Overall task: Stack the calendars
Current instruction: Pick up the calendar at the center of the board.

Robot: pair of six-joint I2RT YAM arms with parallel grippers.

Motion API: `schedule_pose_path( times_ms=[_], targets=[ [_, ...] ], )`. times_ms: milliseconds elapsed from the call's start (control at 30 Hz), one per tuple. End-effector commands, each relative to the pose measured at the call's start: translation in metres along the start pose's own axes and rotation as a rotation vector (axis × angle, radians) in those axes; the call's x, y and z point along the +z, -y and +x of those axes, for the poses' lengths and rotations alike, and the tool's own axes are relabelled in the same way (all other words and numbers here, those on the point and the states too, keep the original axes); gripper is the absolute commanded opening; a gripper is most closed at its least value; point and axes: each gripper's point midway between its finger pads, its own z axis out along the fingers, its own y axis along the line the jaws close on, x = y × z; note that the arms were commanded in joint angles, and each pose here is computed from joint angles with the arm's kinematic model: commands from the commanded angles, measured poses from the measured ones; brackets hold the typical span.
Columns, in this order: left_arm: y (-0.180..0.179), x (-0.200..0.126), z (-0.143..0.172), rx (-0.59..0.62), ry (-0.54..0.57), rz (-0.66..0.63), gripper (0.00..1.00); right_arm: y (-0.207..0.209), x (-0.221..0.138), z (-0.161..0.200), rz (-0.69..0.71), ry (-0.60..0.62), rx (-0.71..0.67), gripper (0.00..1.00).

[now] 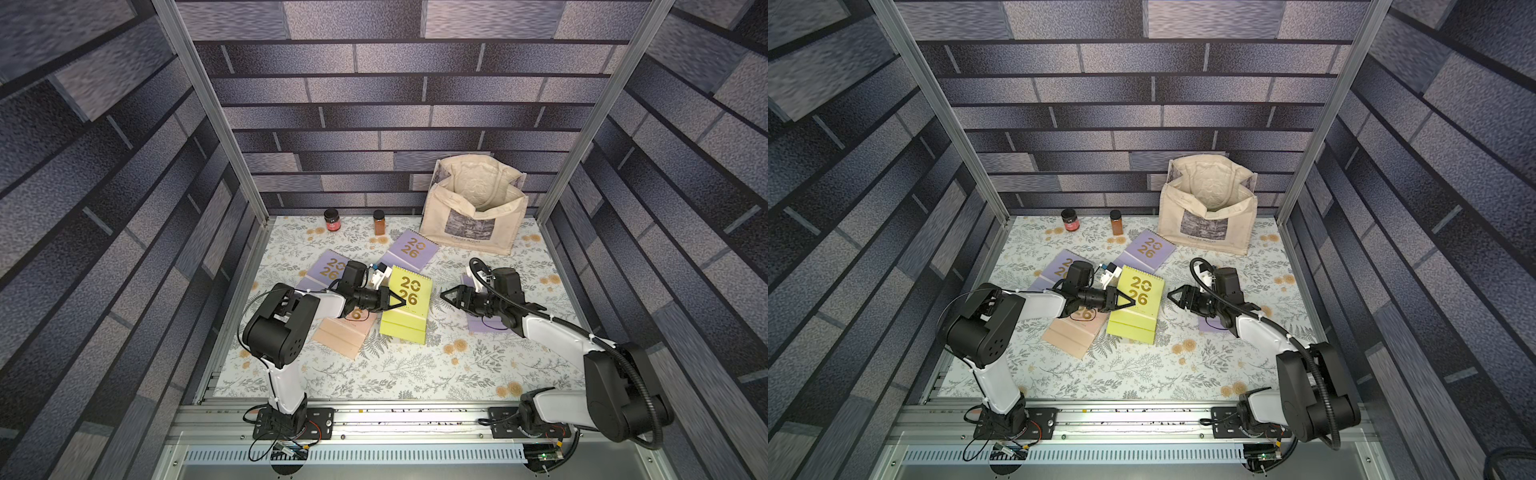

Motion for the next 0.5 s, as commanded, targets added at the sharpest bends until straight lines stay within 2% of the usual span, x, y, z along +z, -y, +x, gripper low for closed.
schedule_pose_path(
  times_ms=[0,200,467],
  targets=[
    [0.05,-0.014,-0.02,0.109,0.049,0.093,0.0,-0.009,-0.003,0.011,-0.079,-0.032,-0.023,0.76],
    [0.083,-0.025,-0.029,0.173,0.065,0.131,0.0,-0.039,-0.004,0.008,-0.284,-0.028,-0.067,0.77],
    [0.101,-0.027,-0.028,0.192,0.063,0.172,0.0,-0.054,-0.003,-0.001,-0.352,-0.011,-0.13,0.76]
  ],
)
